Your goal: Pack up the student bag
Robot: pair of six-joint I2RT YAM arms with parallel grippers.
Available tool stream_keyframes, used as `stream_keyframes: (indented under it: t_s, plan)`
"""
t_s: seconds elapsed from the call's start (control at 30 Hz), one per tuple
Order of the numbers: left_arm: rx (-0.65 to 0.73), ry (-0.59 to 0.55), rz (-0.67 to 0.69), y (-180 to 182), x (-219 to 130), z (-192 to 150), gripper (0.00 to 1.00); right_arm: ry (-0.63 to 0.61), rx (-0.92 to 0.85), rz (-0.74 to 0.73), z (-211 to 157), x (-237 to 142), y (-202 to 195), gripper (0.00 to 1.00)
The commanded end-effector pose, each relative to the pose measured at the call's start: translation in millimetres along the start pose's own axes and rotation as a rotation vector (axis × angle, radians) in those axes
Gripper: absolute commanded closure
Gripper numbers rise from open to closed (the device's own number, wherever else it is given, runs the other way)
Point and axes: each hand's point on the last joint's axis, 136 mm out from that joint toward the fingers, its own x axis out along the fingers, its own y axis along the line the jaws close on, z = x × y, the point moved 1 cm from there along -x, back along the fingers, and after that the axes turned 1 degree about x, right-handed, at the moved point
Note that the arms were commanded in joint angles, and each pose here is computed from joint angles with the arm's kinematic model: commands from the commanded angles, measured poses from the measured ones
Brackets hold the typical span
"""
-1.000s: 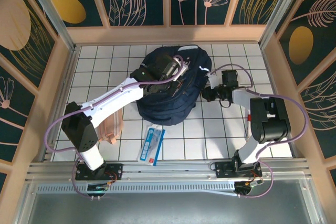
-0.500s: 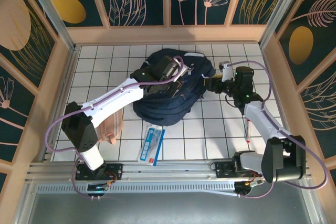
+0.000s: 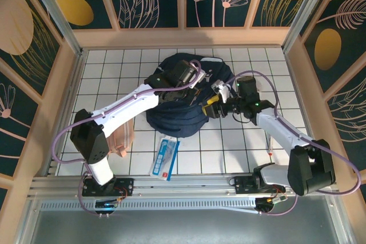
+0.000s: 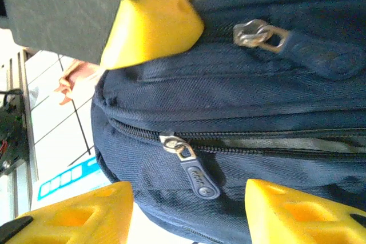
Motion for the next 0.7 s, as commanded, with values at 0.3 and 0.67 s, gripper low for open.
stream_keyframes:
  t_s: [0.3,0.67]
  plan:
    - [-0.022,-0.120,-0.088,-16.1,-13.8,34.9,1.00,0.038,-0.131,0.159,-0.3,19.5,13.5,0.68]
    - [-0.041,-0.117,-0.072,-13.3,-11.2,33.3,1.00,0.000,-0.201,0.173,-9.1,7.4,29.1,1.00]
